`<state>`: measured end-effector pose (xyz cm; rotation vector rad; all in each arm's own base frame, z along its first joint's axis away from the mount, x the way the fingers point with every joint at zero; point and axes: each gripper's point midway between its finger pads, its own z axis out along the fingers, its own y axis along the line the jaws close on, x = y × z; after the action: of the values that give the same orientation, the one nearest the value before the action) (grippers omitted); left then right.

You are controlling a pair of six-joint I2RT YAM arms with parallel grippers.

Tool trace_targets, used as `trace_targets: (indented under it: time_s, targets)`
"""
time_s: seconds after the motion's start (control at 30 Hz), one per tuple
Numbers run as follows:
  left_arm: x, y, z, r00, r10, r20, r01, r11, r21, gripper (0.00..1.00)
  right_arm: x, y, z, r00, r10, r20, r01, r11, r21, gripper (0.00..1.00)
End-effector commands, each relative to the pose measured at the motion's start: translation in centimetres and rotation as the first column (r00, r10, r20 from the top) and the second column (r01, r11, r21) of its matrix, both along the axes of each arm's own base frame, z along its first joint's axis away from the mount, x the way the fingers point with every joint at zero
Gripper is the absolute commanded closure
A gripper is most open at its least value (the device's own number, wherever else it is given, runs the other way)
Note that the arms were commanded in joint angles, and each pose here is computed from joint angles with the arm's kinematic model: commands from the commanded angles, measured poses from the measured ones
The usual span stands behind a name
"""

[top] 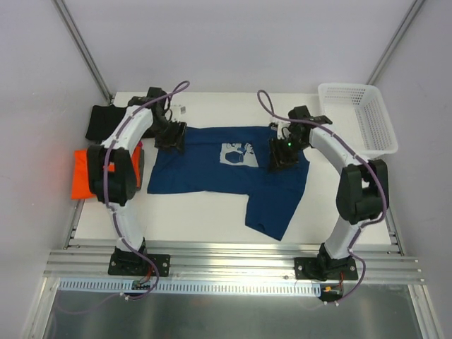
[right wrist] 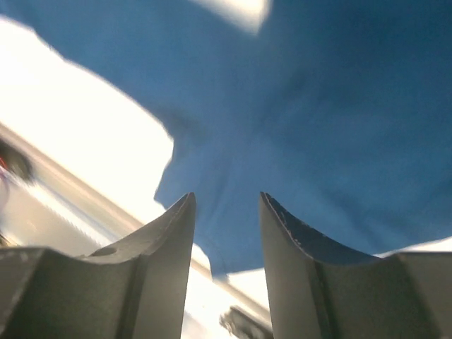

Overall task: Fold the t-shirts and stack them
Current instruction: Fold the tshirt

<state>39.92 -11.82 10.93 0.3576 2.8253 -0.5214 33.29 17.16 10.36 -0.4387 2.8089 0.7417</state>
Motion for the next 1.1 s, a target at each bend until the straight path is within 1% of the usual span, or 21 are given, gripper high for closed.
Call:
trace_targets:
  time_s: [0.0,0.03,0.07,0.1,0.13,0.17,0.23,0.27,0.3,0.33,0.4,0.43,0.47,0.53,0.57,0.6,0.63,0.67,0.77,0.93,1.07]
  targets:
    - [-6.4,1.5,3.7,0.997,-0.080,0.022,0.080,0.997,0.013,0.46,-6.3,0.7,2.4,0.972,0.232,0.040,-0.230,0.972,-0.046,0.56]
    - [-7.0,2.2,3.5,0.993,-0.113,0.037,0.111,0.992,0.058,0.46,-7.4,0.6,3.0,0.946,0.315,0.082,-0.311,0.949,-0.060,0.56]
    - [-7.4,2.7,3.2,0.987,-0.150,0.052,0.144,0.985,0.097,0.46,-8.0,0.6,3.0,0.928,0.360,0.100,-0.351,0.932,-0.091,0.56]
    - [-8.3,3.9,2.8,0.973,-0.218,0.070,0.203,0.963,0.174,0.44,-9.3,1.0,2.5,0.898,0.428,0.103,-0.416,0.902,-0.119,0.56]
    - [-8.5,4.5,2.6,0.966,-0.243,0.086,0.221,0.952,0.213,0.44,-9.7,1.1,2.5,0.859,0.493,0.135,-0.476,0.868,-0.144,0.56]
    - [-8.5,5.4,1.1,0.949,-0.296,0.106,0.260,0.928,0.267,0.44,-10.2,1.1,2.9,0.833,0.528,0.164,-0.504,0.848,-0.167,0.57]
    - [-8.6,7.0,1.0,0.926,-0.342,0.160,0.266,0.892,0.366,0.44,-12.3,1.5,2.2,0.776,0.608,0.168,-0.579,0.792,-0.193,0.57]
    - [-9.7,7.7,-0.5,0.912,-0.389,0.131,0.310,0.862,0.400,0.44,-12.6,1.5,2.6,0.724,0.654,0.220,-0.611,0.755,-0.236,0.57]
    - [-9.2,7.8,-0.3,0.899,-0.403,0.173,0.300,0.853,0.426,0.44,-13.8,1.9,2.3,0.673,0.703,0.229,-0.654,0.711,-0.259,0.57]
    - [-9.3,8.2,-0.5,0.897,-0.406,0.175,0.295,0.844,0.448,0.44,-14.8,1.5,1.0,0.643,0.734,0.218,-0.680,0.678,-0.278,0.57]
    - [-9.6,8.4,-1.1,0.893,-0.414,0.180,0.296,0.837,0.460,0.44,-16.3,1.4,1.2,0.534,0.803,0.263,-0.728,0.595,-0.339,0.57]
    - [-9.7,8.5,-1.3,0.896,-0.408,0.176,0.293,0.840,0.458,0.44,-17.4,0.6,0.0,0.510,0.827,0.236,-0.749,0.562,-0.352,0.57]
    - [-9.6,8.8,-1.4,0.904,-0.394,0.168,0.278,0.838,0.470,0.44,-18.1,0.3,-0.4,0.460,0.858,0.228,-0.772,0.513,-0.375,0.57]
    - [-9.4,8.7,-1.2,0.909,-0.379,0.175,0.262,0.844,0.469,0.44,-19.1,-0.6,-0.6,0.421,0.874,0.244,-0.780,0.486,-0.395,0.57]
    - [-9.1,8.6,-0.9,0.911,-0.370,0.184,0.250,0.848,0.467,0.44,-19.9,-1.6,-1.8,0.404,0.890,0.214,-0.791,0.457,-0.407,0.57]
    - [-8.9,8.5,-0.9,0.912,-0.366,0.188,0.246,0.851,0.465,0.44,-20.3,-1.8,-1.9,0.361,0.905,0.223,-0.801,0.424,-0.423,0.57]
    - [-8.7,8.5,-0.8,0.914,-0.359,0.191,0.238,0.852,0.467,0.44,-20.3,-1.9,-1.7,0.339,0.907,0.249,-0.795,0.418,-0.441,0.56]
    - [-8.3,8.5,-0.6,0.919,-0.341,0.197,0.218,0.857,0.466,0.44,-20.8,-2.4,-2.4,0.334,0.914,0.232,-0.799,0.405,-0.445,0.56]
    - [-7.8,8.5,-0.2,0.921,-0.331,0.204,0.201,0.855,0.479,0.44,-21.1,-2.3,-2.7,0.323,0.913,0.250,-0.804,0.403,-0.436,0.56]
    - [-7.0,8.8,0.8,0.921,-0.314,0.231,0.168,0.854,0.493,0.44,-21.6,-2.6,-3.4,0.242,0.942,0.234,-0.829,0.326,-0.455,0.57]
    - [-6.7,8.8,1.4,0.921,-0.302,0.248,0.147,0.856,0.496,0.44,-22.7,-1.7,-3.7,0.223,0.945,0.240,-0.857,0.307,-0.415,0.58]
